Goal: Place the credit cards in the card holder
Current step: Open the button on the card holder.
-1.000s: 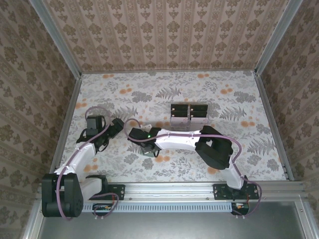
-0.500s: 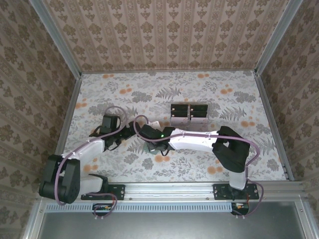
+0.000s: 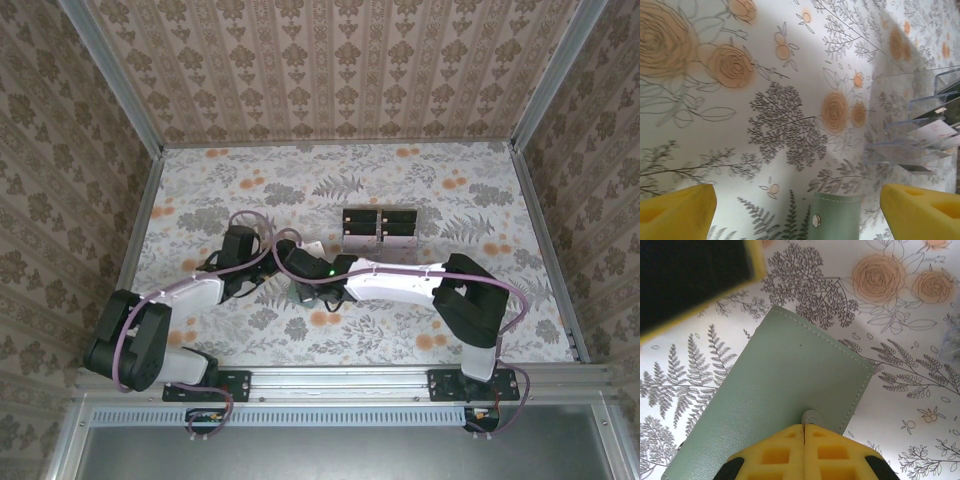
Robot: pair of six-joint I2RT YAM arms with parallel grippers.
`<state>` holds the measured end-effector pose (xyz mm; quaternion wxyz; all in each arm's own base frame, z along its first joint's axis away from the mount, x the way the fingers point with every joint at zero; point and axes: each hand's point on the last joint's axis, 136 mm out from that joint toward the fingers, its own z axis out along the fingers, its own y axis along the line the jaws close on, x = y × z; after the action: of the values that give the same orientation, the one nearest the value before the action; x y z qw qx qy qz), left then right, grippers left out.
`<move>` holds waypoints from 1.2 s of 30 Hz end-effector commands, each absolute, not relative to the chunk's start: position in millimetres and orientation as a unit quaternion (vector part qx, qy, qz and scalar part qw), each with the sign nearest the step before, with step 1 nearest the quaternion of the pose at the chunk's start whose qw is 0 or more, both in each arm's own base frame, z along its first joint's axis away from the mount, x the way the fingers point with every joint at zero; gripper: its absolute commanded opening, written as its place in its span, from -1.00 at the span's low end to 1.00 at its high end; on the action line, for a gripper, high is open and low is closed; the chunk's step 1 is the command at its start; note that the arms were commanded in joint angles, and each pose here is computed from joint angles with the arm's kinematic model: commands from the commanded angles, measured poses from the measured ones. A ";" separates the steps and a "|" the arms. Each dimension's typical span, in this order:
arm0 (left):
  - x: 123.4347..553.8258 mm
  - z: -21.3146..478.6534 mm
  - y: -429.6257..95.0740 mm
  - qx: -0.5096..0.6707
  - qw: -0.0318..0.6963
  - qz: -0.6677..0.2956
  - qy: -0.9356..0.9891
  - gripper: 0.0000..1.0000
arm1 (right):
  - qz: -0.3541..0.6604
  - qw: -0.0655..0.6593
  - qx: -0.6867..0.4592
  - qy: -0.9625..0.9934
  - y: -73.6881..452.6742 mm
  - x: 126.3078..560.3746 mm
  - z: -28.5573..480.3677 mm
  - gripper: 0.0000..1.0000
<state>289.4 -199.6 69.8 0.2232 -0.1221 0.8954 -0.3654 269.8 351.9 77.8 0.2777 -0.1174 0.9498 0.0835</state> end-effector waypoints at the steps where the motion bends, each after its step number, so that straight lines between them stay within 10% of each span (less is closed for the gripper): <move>1: 285.5 69.9 -209.3 -0.138 0.214 -0.391 0.884 0.83 | 0.101 0.294 -0.107 0.944 347.7 273.4 95.4 -1.00; 23: 272.6 80.1 -234.1 -0.146 0.229 -0.432 0.860 -0.43 | 0.137 0.314 -0.072 0.937 328.2 276.9 106.1 -1.00; 26: 273.4 81.1 -236.1 -0.145 0.233 -0.433 0.859 -0.36 | 0.141 0.313 -0.066 0.937 323.6 276.3 104.5 -1.00; 30: 273.4 81.3 -241.0 -0.140 0.233 -0.432 0.860 0.31 | 0.145 0.312 -0.063 0.937 320.5 275.4 103.2 -1.00; 36: 273.7 81.0 -248.2 -0.134 0.232 -0.431 0.861 0.48 | 0.154 0.312 -0.060 0.935 320.8 275.9 104.8 -1.00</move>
<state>267.6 -243.0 76.5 0.2211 -0.1370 0.8652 -0.4286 273.0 318.3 89.8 0.3000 -0.0727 0.9427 0.1267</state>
